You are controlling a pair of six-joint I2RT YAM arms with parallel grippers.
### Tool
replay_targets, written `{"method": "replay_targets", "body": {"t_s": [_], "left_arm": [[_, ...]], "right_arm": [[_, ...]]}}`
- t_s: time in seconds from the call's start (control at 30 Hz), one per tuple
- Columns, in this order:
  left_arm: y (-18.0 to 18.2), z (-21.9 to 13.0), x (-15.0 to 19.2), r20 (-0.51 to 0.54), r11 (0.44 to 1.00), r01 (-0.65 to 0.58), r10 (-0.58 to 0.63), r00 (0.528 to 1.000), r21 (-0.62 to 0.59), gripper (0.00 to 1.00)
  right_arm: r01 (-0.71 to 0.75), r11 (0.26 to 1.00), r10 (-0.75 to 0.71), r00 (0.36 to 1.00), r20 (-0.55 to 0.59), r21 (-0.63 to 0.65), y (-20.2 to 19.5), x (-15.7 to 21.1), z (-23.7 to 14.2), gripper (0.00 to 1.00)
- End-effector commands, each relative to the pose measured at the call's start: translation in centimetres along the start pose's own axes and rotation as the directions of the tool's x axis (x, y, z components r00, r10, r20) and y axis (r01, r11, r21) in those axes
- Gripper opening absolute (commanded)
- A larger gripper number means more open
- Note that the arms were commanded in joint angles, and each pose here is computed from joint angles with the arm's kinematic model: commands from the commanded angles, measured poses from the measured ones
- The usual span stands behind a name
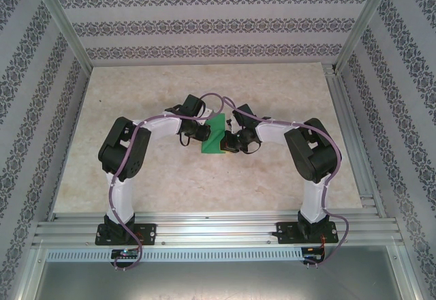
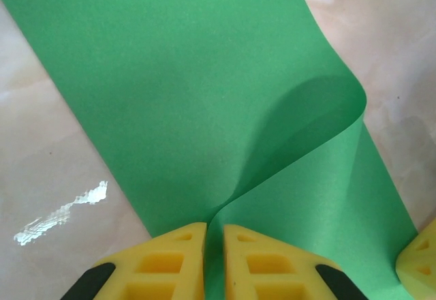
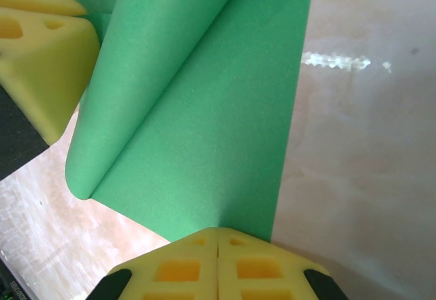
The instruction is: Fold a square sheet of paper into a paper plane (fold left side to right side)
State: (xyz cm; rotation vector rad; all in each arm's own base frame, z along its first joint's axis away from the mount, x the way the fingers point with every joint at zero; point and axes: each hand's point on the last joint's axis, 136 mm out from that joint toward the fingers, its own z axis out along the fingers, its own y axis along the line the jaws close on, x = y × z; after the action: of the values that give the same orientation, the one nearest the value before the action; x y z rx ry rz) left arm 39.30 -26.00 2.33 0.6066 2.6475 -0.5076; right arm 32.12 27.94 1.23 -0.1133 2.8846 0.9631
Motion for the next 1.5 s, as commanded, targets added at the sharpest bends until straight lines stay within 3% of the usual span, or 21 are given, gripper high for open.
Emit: {"method": "replay_targets", "body": {"t_s": [0.0,0.53,0.8,0.97,1.2,1.47], "left_arm": [[1.0,0.4,-0.1,-0.009,1.000,-0.007,0.006,1.000,-0.028,0.15],[1.8,1.4,2.0,-0.050,0.999,0.011,-0.014,0.999,-0.051,0.15],[1.8,2.1,3.6,-0.074,0.998,0.018,-0.022,0.997,-0.056,0.15],[1.8,2.5,3.9,-0.090,0.998,0.003,-0.009,0.996,-0.066,0.15],[1.7,2.6,4.2,-0.099,0.997,-0.005,-0.002,0.995,-0.075,0.15],[1.6,2.5,4.3,-0.100,0.997,-0.009,0.001,0.995,-0.083,0.15]], "right_arm": [[-0.024,0.994,0.033,0.996,-0.081,0.105,-2.9,2.5,1.8,0.07],[-0.020,0.996,0.027,0.997,-0.072,0.091,-2.4,2.2,1.7,0.07],[-0.001,1.000,0.000,0.997,0.073,0.007,0.6,-1.9,-2.8,0.12],[-0.027,0.998,0.037,0.984,0.175,-0.057,2.1,-4.6,-5.3,0.09],[-0.124,0.978,0.159,0.963,0.218,-0.166,3.7,-7.2,-3.2,0.01],[-0.145,0.980,0.172,0.961,0.218,-0.138,4.2,-9.0,-0.9,0.01]]}}
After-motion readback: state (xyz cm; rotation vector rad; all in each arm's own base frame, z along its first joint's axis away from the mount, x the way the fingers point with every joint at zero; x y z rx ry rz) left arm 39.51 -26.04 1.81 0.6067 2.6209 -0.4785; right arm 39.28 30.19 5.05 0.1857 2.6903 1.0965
